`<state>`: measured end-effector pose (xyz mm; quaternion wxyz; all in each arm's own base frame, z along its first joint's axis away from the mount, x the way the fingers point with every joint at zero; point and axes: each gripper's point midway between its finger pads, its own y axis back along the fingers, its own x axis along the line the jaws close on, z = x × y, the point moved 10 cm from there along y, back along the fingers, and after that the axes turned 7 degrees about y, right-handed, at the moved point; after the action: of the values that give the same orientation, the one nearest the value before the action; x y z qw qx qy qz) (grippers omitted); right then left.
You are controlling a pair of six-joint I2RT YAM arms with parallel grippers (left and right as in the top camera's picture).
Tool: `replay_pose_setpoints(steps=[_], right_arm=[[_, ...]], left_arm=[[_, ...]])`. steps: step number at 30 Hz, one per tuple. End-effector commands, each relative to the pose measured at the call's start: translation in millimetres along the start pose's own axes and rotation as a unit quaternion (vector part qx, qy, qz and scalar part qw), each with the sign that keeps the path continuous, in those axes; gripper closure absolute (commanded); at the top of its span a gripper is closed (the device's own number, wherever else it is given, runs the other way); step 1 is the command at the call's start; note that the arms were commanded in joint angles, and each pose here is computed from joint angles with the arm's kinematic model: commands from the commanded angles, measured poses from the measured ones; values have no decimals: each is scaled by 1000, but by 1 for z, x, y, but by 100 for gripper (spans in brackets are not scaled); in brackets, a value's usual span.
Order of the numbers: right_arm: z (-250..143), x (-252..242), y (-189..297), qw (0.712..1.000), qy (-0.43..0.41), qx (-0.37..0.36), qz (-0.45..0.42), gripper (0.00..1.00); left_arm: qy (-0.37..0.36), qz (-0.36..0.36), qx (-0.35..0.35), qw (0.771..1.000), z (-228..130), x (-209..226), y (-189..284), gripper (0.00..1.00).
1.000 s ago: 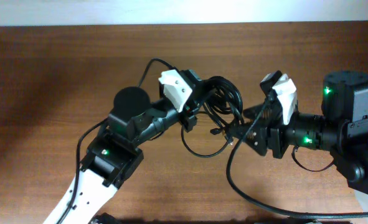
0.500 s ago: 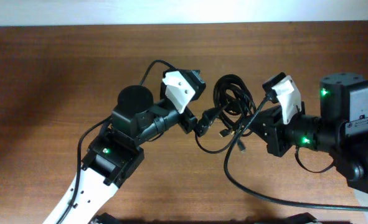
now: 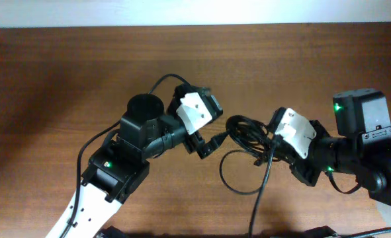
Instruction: Untangle cables
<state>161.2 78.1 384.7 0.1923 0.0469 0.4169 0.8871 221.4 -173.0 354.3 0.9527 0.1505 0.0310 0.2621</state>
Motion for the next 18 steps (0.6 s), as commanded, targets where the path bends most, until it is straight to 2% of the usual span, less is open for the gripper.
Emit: replay_pose_setpoints(steps=[1, 5, 7, 11, 14, 16, 18], right_arm=[[1, 5, 3, 999, 47, -7, 9, 96], [1, 16, 4, 993, 97, -31, 61, 96], [3, 18, 4, 991, 104, -48, 74, 96], [5, 20, 5, 989, 104, -64, 86, 96], [7, 24, 6, 982, 128, -89, 106, 96], [7, 24, 6, 982, 128, -90, 106, 96], [7, 24, 6, 982, 128, -90, 106, 96]], left_arm=[[-25, -50, -15, 998, 5, -8, 7, 1], [-24, -51, -14, 998, 5, -9, 6, 1], [-36, -98, -24, 994, 6, -15, 7, 1], [-32, -113, -21, 993, 4, -16, 4, 0], [-23, -161, -20, 987, 0, -19, -2, 6], [-16, -189, -17, 982, -3, -20, -7, 16], [-10, -219, -18, 976, -5, -22, -10, 22]])
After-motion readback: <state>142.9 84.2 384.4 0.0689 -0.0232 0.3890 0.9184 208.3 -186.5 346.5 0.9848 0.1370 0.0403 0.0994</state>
